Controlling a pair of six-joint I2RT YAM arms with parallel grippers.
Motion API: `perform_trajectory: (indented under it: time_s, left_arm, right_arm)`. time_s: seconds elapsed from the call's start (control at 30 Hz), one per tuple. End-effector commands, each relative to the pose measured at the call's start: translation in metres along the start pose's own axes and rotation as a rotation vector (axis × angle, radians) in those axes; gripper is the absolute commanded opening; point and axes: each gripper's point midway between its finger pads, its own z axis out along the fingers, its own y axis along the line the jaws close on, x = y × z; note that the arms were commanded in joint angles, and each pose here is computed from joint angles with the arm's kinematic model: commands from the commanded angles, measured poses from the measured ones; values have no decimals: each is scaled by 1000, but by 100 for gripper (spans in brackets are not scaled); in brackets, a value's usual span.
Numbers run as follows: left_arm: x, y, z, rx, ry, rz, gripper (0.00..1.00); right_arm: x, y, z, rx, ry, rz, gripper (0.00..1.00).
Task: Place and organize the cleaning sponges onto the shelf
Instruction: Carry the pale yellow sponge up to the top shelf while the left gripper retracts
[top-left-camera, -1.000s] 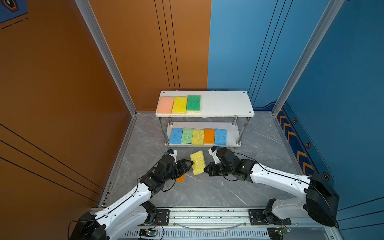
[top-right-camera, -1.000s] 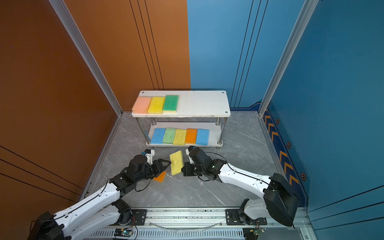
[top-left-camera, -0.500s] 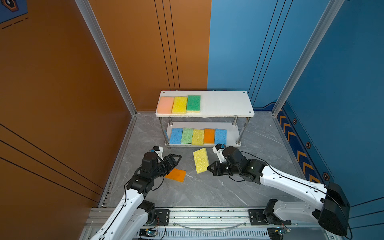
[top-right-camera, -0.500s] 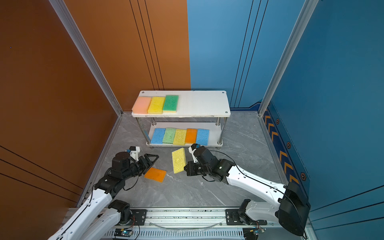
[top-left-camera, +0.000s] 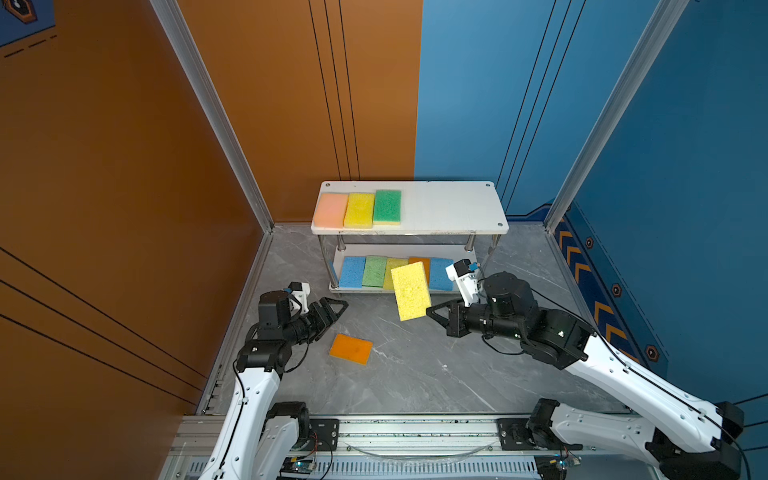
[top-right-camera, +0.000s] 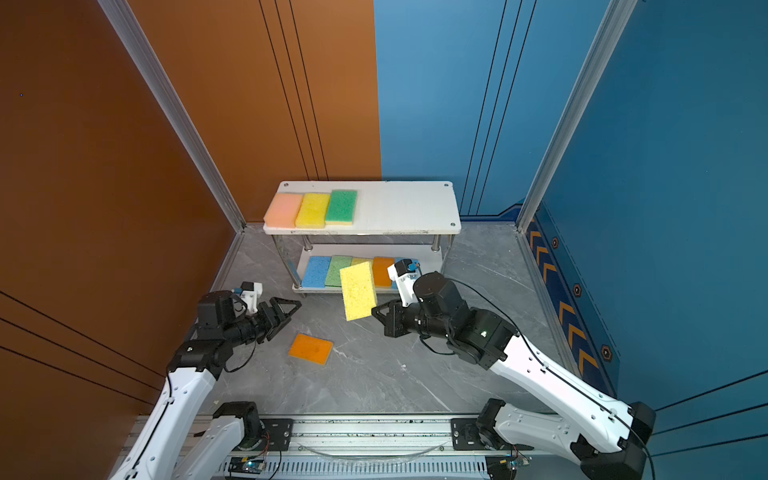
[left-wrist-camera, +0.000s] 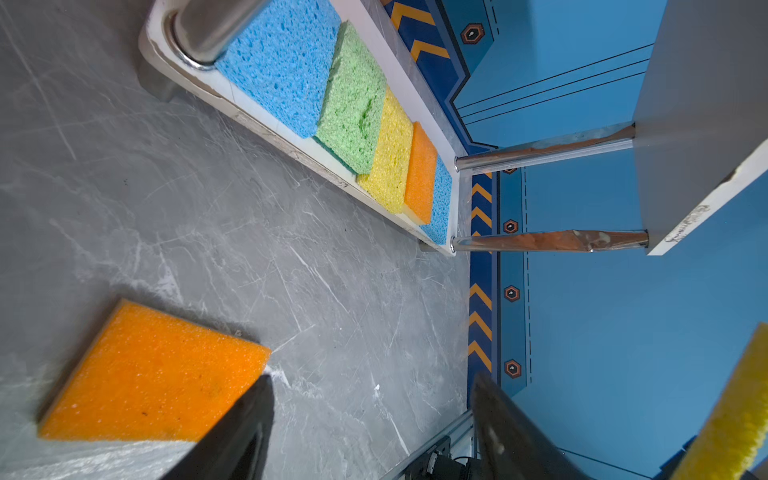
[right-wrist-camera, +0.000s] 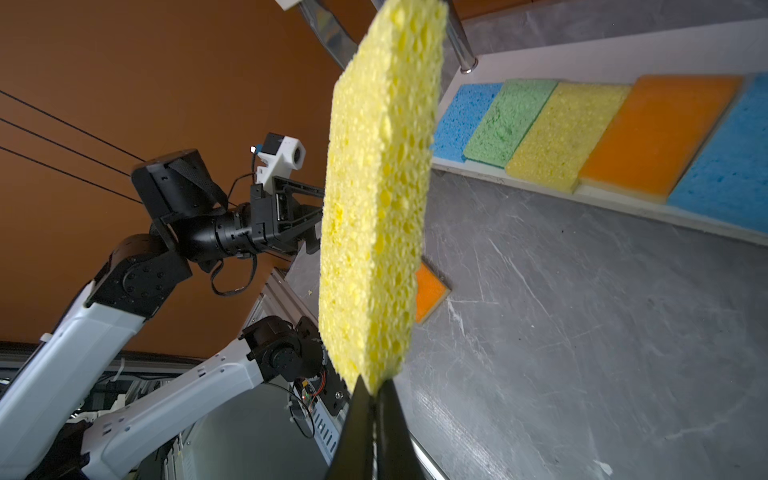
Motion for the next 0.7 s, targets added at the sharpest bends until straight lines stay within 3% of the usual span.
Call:
perform_trajectory:
  time_s: [0.0,0.33,0.67]
  left_arm:
    - [1,-9,-8,34,40,54,76]
    - [-17,8,-24,-23,-14,115,80]
    - [-11,21,-24,-61,-29,141,85]
  right_arm:
    - [-24,8,-19,1,-33,-52,0]
    - [-118,18,-43,-32,-195,-24,0]
    - [-167,23,-36,-58,-240,5,0]
